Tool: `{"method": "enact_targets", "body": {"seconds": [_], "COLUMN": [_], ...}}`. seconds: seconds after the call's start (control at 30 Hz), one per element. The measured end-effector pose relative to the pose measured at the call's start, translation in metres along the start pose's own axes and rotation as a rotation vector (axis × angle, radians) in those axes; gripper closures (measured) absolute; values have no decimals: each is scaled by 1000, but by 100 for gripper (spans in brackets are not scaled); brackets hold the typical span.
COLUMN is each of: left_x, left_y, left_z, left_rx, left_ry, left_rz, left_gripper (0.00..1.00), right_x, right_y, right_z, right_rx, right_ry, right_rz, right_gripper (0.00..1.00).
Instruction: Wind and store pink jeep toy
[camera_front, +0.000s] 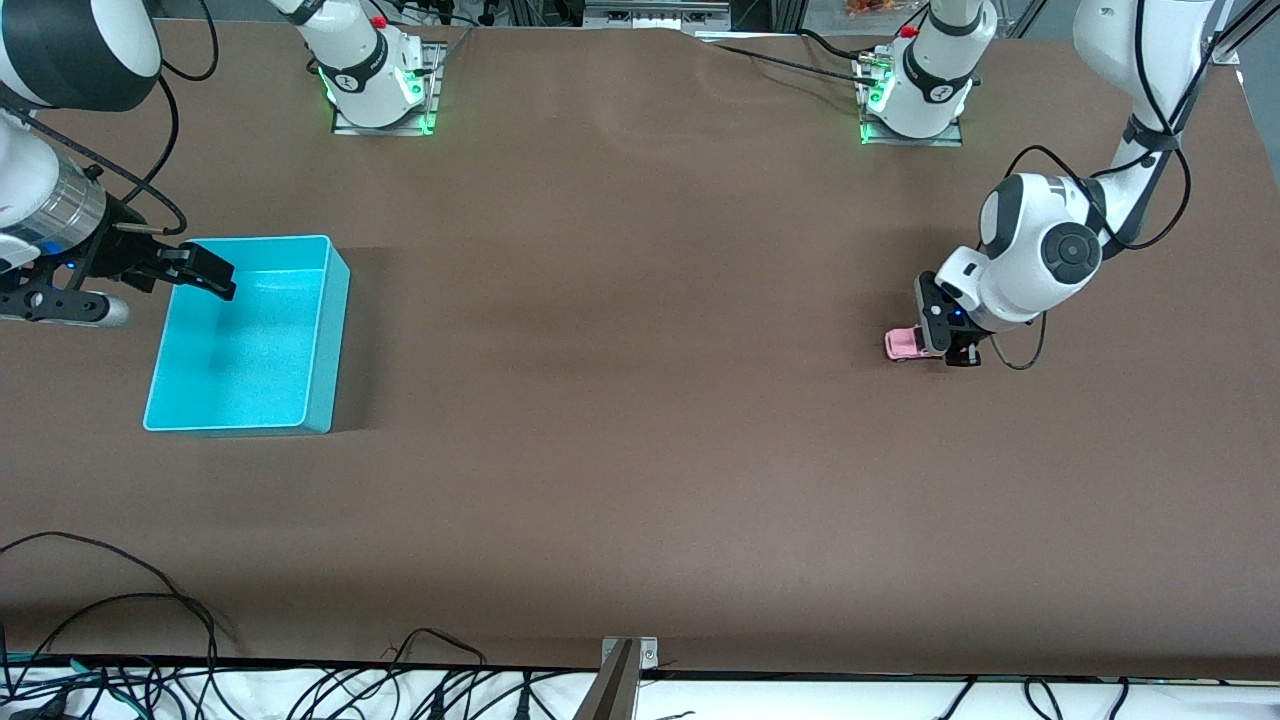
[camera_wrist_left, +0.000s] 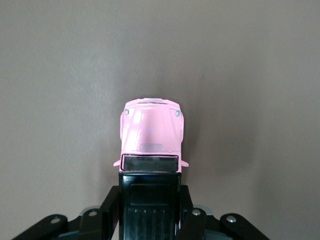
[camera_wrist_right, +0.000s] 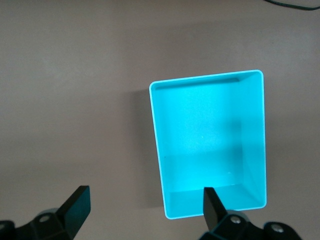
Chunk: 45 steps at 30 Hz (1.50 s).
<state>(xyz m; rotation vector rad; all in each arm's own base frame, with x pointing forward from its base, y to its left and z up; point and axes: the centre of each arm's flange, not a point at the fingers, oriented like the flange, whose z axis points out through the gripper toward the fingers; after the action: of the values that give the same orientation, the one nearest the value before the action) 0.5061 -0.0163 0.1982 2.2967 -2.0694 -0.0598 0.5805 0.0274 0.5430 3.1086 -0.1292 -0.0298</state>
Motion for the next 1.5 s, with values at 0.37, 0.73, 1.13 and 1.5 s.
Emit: {"method": "enact_targets", "body": {"seconds": [0.37,0.73,1.13,1.5], "left_x": [-38,-103,-140,-174], "left_y": [-4,-4,-2,1], "left_z": [0,-1,-1,-1], "left_rx": [-3,-3,-2,1], "left_ry": [-7,-34,-46,-63], "left_rz": [-12,-65,-95,-36], "left_gripper": [50,50,50,50], "right_x": [0,0,0,0], "right_y": [0,0,0,0], "right_z": [0,0,0,0], "right_rx": [0,0,0,0], "right_ry": [0,0,0,0], "right_rz": [0,0,0,0], "right_gripper": [0,0,0,0]}}
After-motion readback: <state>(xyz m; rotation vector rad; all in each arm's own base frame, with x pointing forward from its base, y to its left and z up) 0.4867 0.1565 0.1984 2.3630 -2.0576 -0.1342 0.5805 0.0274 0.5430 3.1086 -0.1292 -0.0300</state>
